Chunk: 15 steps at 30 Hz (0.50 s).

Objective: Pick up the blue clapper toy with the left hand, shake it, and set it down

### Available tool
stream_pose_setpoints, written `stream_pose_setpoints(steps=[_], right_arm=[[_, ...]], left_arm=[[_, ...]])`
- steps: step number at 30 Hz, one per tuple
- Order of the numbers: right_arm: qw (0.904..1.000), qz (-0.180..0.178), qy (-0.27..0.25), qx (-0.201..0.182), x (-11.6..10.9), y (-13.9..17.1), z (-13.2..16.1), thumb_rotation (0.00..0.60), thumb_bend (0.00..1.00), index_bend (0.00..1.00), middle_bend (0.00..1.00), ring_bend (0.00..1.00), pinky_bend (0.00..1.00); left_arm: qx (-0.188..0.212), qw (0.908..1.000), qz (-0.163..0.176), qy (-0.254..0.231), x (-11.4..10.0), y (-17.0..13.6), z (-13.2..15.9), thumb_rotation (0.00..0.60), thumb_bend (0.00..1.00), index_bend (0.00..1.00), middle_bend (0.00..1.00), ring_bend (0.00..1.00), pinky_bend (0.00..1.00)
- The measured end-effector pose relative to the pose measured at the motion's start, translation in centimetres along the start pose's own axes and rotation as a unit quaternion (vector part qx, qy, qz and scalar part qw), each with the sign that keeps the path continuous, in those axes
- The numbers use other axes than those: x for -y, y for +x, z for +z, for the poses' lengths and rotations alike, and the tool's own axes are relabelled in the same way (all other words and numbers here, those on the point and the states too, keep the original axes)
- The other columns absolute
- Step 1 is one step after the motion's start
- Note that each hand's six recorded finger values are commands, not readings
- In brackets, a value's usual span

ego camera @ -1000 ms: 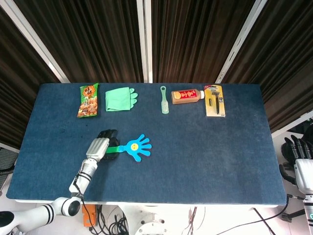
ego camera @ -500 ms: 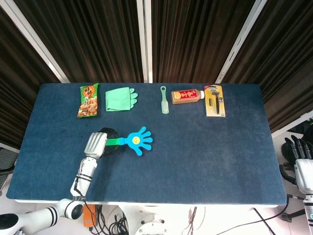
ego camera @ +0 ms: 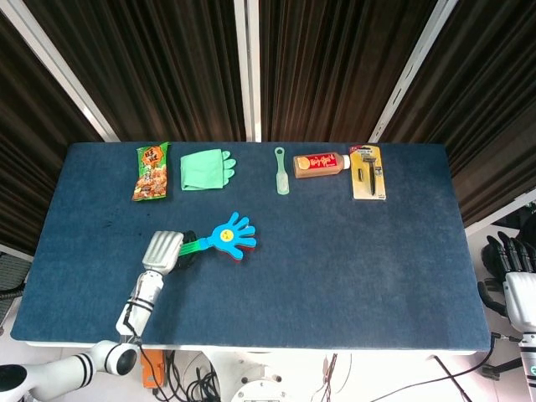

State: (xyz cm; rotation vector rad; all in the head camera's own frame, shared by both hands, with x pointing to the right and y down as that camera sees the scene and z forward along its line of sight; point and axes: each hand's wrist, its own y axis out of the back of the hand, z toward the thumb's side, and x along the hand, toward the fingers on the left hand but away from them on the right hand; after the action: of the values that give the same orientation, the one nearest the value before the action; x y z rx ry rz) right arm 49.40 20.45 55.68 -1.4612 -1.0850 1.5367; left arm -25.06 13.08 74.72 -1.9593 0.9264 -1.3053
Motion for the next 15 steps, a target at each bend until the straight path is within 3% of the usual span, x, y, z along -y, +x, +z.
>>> stream_pose_setpoints(steps=[4, 10, 12, 15], right_arm=[[1.0, 0.002, 0.0, 0.001, 0.05, 0.0, -0.06, 0.6, 0.29, 0.0, 0.0, 0.0, 0.0], [1.0, 0.002, 0.0, 0.003, 0.0, -0.01, -0.11, 0.6, 0.29, 0.0, 0.0, 0.0, 0.0], [1.0, 0.002, -0.001, 0.004, 0.01, -0.02, -0.14, 0.6, 0.29, 0.0, 0.0, 0.0, 0.0], [1.0, 0.003, 0.0, 0.004, 0.07, -0.01, -0.17, 0.6, 0.29, 0.0, 0.0, 0.0, 0.0]], left_arm=[[-0.006, 0.9998, -0.018, 0.007, 0.34, 0.0, -0.3, 0.6, 0.34, 0.39, 0.86, 0.89, 0.98], [-0.018, 0.9994, -0.028, 0.008, 0.31, 0.12, -0.45, 0.6, 0.32, 0.37, 0.94, 0.93, 0.99], [-0.023, 0.9993, -0.029, 0.007, 0.29, 0.17, -0.54, 0.6, 0.32, 0.41, 0.97, 0.94, 0.99], [-0.03, 0.9991, -0.03, 0.007, 0.24, 0.26, -0.62, 0.6, 0.32, 0.6, 1.0, 0.96, 0.99]])
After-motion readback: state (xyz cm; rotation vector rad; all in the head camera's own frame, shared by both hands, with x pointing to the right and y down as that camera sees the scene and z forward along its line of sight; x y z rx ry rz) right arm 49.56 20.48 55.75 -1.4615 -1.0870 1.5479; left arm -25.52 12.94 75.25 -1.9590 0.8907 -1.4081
